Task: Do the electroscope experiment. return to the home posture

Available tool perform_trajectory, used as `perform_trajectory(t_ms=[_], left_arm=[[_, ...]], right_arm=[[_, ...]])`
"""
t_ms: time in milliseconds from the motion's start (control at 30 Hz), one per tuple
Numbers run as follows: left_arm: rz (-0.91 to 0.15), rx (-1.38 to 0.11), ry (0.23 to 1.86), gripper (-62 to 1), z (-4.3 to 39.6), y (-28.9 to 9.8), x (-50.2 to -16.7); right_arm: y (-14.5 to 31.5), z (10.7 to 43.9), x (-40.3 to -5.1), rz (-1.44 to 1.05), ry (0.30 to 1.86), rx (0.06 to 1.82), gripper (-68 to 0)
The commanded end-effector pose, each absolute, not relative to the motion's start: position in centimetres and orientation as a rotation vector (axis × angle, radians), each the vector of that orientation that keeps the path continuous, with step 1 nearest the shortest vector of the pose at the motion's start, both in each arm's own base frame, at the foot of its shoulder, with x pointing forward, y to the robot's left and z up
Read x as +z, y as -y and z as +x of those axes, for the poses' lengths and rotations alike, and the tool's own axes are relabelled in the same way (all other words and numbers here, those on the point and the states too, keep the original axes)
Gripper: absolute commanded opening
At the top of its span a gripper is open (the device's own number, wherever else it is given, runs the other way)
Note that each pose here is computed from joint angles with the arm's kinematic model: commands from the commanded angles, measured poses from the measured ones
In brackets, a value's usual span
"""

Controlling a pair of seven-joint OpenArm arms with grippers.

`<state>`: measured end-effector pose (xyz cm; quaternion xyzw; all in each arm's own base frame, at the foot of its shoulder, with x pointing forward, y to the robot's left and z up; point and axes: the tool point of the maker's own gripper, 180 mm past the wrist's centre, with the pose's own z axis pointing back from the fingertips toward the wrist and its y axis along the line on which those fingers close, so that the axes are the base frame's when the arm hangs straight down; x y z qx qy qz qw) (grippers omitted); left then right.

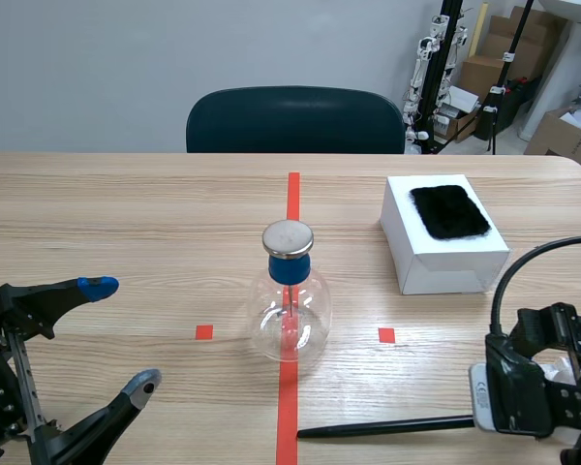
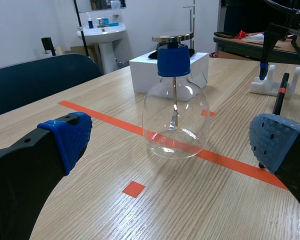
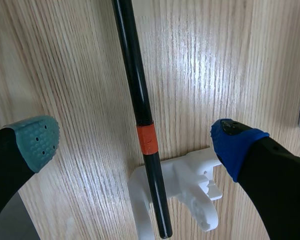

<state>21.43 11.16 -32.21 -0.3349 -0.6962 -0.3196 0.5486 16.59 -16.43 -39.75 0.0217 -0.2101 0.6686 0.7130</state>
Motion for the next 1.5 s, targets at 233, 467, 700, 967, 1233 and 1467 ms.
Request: perform_trajectory(t_ms=[233, 467, 700, 967, 1233, 1467], left_arm=[[-0.796, -0.758, 1.687, 1.4, 21.8, -11.5, -31.2], [-0.796, -0.758, 1.687, 1.4, 21.8, -11.5, -31.2], [-0.796, -0.758, 1.687, 1.4, 21.8, -11.5, -31.2], [-0.795, -0.759, 1.686, 1.4, 21.8, -11.5, -31.2], [-0.8, -0.708, 1.618, 1.4, 20.7, -12.1, -31.3], [-0.744, -0.673, 1.574, 1.4, 18.4, -12.5, -29.2]], right_arm=[[17.0, 17.0, -38.0, 0.091, 0.563, 1.44, -5.0], [16.2, 16.3, -37.6, 0.107, 0.676, 1.409, -5.0], [15.0, 16.4, -35.2, 0.058, 0.868, 1.356, -5.0], [14.3, 15.5, -29.8, 0.12, 1.103, 1.183, -5.0], [14.3, 14.4, -25.3, 0.252, 1.256, 1.013, -5.0], [13.7, 14.6, -23.9, 0.31, 1.307, 0.978, -5.0]])
